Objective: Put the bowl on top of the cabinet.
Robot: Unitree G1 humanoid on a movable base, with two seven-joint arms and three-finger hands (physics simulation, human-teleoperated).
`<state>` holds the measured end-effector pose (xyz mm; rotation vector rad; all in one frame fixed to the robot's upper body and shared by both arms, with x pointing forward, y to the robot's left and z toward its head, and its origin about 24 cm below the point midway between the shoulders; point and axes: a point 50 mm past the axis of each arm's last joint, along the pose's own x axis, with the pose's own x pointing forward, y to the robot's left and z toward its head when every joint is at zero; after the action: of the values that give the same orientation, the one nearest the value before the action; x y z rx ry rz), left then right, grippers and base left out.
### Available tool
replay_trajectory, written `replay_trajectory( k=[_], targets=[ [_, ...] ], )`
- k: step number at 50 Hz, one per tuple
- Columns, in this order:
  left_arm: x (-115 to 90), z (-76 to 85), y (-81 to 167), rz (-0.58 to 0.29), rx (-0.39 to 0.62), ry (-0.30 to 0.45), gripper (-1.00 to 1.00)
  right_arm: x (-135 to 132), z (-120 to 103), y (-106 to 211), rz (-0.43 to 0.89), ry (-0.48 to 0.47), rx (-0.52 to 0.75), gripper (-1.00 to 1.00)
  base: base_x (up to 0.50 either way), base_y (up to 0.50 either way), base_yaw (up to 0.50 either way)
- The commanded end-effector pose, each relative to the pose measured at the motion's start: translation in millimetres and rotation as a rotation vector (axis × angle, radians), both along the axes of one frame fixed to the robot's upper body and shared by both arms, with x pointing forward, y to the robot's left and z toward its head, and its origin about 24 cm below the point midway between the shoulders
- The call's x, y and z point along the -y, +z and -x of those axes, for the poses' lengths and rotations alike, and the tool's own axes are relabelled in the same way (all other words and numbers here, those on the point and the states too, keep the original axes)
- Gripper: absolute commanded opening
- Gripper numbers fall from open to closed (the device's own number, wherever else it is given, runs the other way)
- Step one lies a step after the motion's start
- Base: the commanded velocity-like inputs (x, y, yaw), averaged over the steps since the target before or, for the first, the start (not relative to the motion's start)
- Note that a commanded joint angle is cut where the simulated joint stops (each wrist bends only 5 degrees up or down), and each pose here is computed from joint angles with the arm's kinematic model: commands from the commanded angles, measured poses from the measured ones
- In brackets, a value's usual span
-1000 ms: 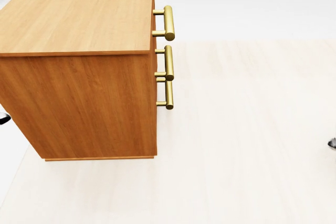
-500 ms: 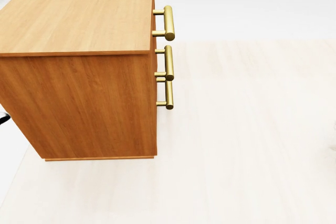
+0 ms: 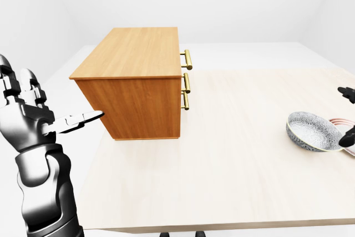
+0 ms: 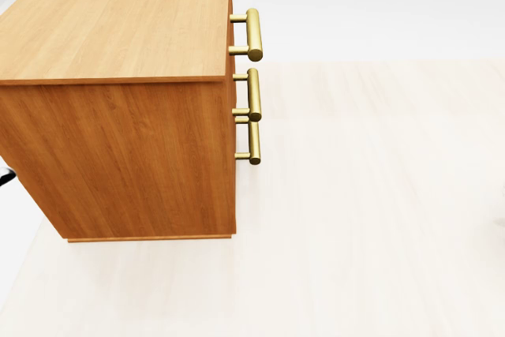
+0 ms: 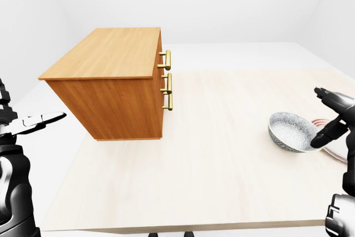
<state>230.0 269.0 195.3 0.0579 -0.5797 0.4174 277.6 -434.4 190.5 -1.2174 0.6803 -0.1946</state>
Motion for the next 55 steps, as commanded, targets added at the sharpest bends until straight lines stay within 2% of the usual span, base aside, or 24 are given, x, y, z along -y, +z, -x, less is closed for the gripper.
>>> replay_trajectory(
  k=[1, 18, 30, 40, 55],
  targets=[
    [0, -4.4, -4, 0.018, -0.016, 0.006, 1.0, 8, 5, -15, -0.023, -0.036, -0.059, 1.0, 0.0, 0.0, 0.0],
    [1, -4.2, -4, 0.018, -0.015, 0.006, 1.0, 5, 12, -52, -0.046, -0.038, -0.115, 1.0, 0.0, 0.0, 0.0],
    [1, -4.5, -4, 0.017, -0.017, 0.006, 1.0, 7, 17, -63, -0.066, -0.047, -0.124, 1.0, 0.0, 0.0, 0.0],
    [1, -5.1, -5, 0.018, -0.021, 0.005, 1.0, 1, 13, -74, -0.089, -0.045, -0.125, 1.0, 0.0, 0.0, 0.0],
    [1, -4.1, -4, 0.017, -0.017, 0.004, 1.0, -14, -5, -75, -0.092, -0.013, -0.128, 1.0, 0.0, 0.0, 0.0]
  ],
)
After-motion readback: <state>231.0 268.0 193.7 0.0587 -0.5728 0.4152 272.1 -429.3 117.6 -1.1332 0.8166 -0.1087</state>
